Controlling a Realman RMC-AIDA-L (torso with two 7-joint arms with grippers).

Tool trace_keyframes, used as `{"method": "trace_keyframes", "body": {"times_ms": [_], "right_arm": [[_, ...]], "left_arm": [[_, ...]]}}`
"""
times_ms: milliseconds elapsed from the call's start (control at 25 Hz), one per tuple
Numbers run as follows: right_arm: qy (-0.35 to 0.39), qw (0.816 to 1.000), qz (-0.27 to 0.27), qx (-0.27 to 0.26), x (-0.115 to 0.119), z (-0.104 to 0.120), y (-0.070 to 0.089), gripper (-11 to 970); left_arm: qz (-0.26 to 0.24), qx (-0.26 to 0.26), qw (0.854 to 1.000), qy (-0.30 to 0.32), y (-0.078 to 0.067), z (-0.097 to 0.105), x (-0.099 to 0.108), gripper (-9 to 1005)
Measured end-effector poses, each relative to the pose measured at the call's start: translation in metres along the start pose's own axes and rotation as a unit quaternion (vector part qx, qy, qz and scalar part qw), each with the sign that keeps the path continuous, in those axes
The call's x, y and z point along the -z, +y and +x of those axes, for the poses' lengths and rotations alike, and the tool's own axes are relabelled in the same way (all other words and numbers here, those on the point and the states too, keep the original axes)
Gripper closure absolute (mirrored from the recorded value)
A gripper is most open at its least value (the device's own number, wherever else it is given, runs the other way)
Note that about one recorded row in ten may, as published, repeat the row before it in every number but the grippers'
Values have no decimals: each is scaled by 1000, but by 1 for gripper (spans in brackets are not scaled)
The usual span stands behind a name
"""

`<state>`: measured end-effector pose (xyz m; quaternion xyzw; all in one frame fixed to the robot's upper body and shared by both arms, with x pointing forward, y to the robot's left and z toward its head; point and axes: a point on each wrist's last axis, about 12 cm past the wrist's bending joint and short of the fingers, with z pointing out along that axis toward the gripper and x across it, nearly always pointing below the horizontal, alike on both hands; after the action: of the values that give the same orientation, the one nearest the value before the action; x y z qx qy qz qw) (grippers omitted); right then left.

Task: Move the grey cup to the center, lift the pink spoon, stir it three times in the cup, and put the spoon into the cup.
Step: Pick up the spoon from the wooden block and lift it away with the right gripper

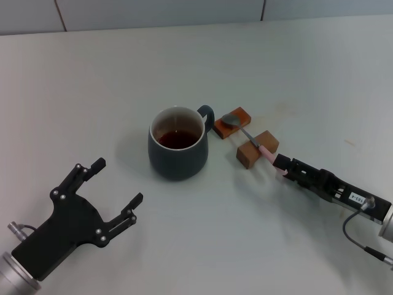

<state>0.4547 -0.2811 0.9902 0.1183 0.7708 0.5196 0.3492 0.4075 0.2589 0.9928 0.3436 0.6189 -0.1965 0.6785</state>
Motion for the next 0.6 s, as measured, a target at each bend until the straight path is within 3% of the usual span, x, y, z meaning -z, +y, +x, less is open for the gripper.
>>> {"method": "trace_keyframes", "body": {"times_ms": [600], "right_arm": [[7,1000,4,11,-16,-7,3,149]], "left_arm": [[-2,1,1000,-8,-2,-2,4,138]]}}
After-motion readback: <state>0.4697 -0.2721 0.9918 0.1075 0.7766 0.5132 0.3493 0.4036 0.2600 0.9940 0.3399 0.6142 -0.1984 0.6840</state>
